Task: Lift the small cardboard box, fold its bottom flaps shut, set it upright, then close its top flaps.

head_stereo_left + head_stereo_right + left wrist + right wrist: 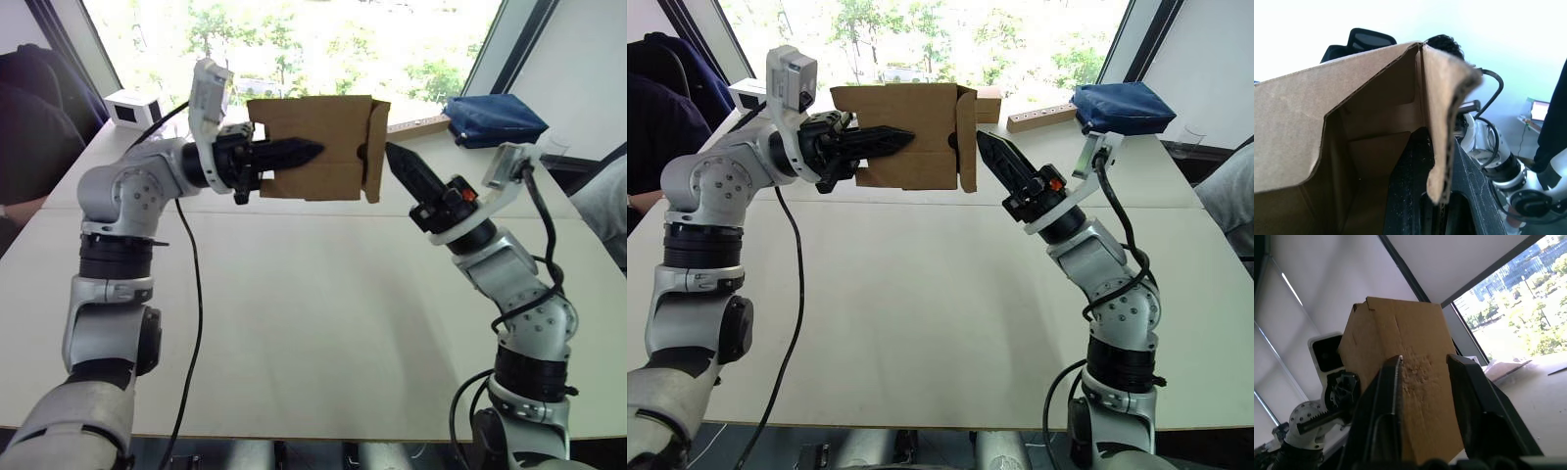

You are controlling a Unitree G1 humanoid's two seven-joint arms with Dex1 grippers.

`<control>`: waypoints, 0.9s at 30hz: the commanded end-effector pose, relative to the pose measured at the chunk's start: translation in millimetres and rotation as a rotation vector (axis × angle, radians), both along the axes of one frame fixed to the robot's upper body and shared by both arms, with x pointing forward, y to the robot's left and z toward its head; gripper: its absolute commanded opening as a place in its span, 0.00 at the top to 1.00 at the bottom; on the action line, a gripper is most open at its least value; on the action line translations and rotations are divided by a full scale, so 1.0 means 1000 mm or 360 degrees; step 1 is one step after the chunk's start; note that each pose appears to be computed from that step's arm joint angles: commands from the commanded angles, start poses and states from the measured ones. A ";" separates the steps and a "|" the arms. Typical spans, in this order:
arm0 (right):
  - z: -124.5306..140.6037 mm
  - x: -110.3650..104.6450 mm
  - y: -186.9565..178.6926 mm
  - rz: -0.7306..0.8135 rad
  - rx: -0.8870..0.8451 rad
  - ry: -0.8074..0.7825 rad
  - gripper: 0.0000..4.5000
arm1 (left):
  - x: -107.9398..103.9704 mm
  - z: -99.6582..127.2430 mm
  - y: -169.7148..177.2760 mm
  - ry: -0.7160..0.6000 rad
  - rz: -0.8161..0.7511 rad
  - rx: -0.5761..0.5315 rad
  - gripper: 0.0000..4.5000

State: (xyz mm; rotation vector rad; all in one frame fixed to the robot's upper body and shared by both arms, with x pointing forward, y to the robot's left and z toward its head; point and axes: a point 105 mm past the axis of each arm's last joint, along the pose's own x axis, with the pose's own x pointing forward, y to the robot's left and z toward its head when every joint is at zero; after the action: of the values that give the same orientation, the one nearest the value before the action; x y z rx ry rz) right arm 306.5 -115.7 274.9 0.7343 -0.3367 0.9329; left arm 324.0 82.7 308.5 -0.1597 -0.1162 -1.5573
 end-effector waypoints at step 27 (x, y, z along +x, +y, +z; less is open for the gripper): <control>0.011 -0.008 0.010 0.0198 0.0526 0.0105 0.46 | -0.010 0.022 0.004 -0.0098 -0.0010 -0.0062 1.00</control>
State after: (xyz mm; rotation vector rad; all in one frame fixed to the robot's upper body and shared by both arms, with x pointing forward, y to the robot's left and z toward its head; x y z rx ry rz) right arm 301.5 -106.2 282.0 1.0966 -0.3724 0.9743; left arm 323.3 86.2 312.7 -0.1768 -0.1247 -1.5421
